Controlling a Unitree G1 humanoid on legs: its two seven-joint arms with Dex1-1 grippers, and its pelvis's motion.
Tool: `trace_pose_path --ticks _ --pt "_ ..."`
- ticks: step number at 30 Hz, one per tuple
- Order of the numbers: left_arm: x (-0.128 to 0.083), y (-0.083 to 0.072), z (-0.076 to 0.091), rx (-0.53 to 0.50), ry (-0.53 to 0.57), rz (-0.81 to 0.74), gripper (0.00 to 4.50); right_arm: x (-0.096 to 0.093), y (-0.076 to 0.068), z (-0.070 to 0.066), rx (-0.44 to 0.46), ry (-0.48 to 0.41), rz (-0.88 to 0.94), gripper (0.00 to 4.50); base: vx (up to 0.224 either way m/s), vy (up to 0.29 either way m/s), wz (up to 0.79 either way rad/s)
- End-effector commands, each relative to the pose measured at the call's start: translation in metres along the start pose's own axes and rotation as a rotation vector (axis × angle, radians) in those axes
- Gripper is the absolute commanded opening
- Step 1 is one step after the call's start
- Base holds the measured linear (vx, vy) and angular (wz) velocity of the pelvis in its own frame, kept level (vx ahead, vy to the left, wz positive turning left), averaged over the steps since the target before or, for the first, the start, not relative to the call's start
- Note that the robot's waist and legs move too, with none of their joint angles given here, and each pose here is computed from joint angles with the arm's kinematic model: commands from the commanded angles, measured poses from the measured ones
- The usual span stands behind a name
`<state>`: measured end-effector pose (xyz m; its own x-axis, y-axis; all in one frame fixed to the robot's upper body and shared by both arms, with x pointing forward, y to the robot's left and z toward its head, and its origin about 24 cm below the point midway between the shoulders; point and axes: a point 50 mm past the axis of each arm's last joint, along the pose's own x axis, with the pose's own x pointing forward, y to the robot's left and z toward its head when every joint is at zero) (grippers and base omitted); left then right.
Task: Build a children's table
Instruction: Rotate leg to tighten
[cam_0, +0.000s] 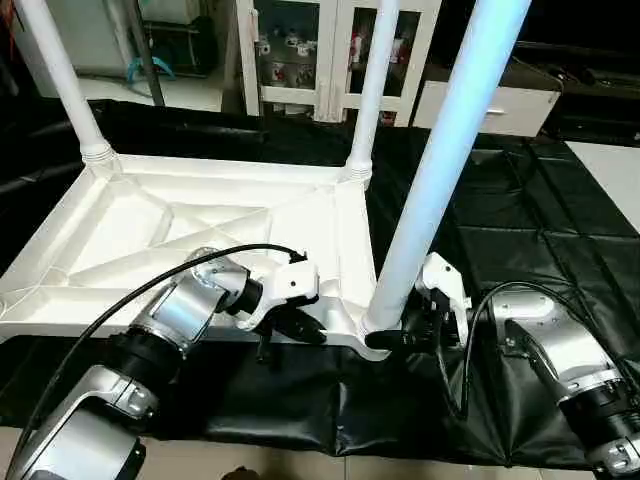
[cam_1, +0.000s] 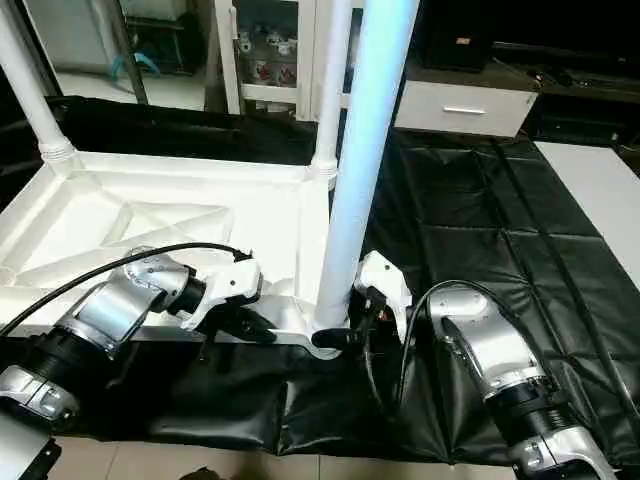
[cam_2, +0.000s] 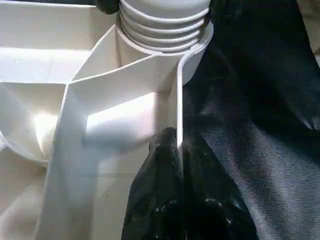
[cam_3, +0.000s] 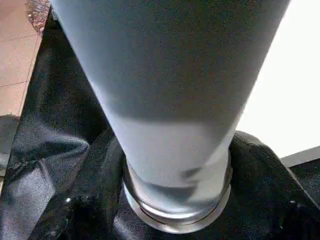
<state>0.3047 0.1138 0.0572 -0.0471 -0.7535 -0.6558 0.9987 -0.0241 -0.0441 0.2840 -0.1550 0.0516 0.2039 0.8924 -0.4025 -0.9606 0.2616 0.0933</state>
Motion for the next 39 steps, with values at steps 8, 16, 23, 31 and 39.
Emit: trace_pose_path --ticks 8,16,23,31,39 --pt "0.028 0.021 0.006 -0.127 -0.046 0.277 0.00 0.026 -0.024 -0.022 0.194 0.019 -0.442 2.65 -0.027 0.006 -0.04" --pt "0.039 0.030 0.018 -0.128 -0.065 0.369 0.00 0.056 -0.032 -0.033 0.403 0.004 -0.858 2.65 0.000 0.000 0.00" --pt "0.042 0.032 0.020 -0.120 -0.058 0.385 0.00 0.088 -0.030 -0.026 0.551 -0.025 -1.108 2.65 0.000 0.000 0.00" --pt "0.039 0.035 0.017 -0.129 -0.050 0.417 0.00 0.103 -0.033 0.003 0.534 -0.199 -1.124 2.64 0.000 0.000 0.00" --pt "0.035 0.033 0.012 -0.121 -0.044 0.391 0.00 0.076 -0.046 0.019 0.411 -0.323 -1.126 3.56 0.000 0.000 0.00"
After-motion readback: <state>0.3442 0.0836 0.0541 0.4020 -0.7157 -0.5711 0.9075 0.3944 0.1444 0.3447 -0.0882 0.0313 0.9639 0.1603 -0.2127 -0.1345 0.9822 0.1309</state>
